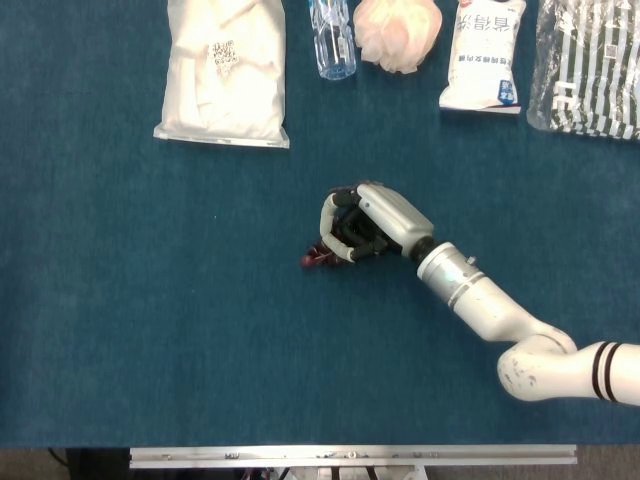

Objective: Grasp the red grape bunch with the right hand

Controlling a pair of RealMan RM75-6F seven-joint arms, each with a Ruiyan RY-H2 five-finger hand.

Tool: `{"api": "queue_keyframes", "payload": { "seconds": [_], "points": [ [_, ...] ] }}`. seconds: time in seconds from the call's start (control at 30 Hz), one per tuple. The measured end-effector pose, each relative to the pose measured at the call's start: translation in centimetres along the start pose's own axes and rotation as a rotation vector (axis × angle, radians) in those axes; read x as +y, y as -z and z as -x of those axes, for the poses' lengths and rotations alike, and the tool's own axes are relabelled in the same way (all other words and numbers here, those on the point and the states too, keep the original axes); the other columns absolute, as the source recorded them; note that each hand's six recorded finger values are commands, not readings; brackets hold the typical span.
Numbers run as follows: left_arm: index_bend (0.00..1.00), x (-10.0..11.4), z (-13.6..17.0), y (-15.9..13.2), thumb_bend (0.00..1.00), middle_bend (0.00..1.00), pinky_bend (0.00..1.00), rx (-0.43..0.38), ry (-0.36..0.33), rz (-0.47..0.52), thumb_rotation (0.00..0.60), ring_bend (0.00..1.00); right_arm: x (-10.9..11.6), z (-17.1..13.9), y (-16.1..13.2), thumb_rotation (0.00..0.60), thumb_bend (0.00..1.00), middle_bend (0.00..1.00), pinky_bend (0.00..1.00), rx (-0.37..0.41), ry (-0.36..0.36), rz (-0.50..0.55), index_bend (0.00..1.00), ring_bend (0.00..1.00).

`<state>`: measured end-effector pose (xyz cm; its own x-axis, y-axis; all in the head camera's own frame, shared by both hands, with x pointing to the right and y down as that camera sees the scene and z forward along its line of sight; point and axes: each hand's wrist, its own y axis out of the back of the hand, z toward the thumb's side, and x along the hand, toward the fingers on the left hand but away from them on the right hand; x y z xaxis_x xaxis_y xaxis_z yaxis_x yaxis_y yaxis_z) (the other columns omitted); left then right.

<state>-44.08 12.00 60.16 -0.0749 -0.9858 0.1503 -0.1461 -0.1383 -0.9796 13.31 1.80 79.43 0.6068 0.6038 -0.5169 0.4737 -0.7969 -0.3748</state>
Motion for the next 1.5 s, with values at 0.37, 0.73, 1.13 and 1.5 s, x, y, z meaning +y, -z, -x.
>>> {"api": "queue_keyframes", "payload": {
  "seconds": [0.37, 0.73, 1.13, 1.5],
  "points": [
    [0.32, 0.0, 0.0, -0.2, 0.25, 0.31, 0.17, -0.005, -0.002, -0.001, 0.600, 0.23, 0.2, -0.2, -0.6, 0.600, 0.39, 0.94, 0.83, 0.022, 0.016, 0.008, 0.94, 0.93],
    [0.32, -0.1, -0.1, -0.4, 0.25, 0.31, 0.17, -0.013, 0.001, -0.005, 0.600, 0.23, 1.6, -1.4, -0.1, 0.600, 0.39, 0.94, 0.83, 0.021, 0.044, -0.009, 0.94, 0.93],
    [0.32, 0.1, 0.0, -0.2, 0.25, 0.31, 0.17, -0.009, -0.007, -0.001, 0.600, 0.23, 0.7, -0.9, 1.6, 0.600, 0.39, 0.94, 0.83, -0.024, 0.028, -0.044, 0.94, 0.92],
    [0.32, 0.1, -0.2, -0.4, 0.25, 0.31, 0.17, -0.025, -0.013, 0.002, 0.600, 0.23, 3.7, -3.8, -1.1, 0.600, 0.39, 0.82, 0.77, 0.068, 0.068, -0.080, 0.92, 0.78]
  ]
}}
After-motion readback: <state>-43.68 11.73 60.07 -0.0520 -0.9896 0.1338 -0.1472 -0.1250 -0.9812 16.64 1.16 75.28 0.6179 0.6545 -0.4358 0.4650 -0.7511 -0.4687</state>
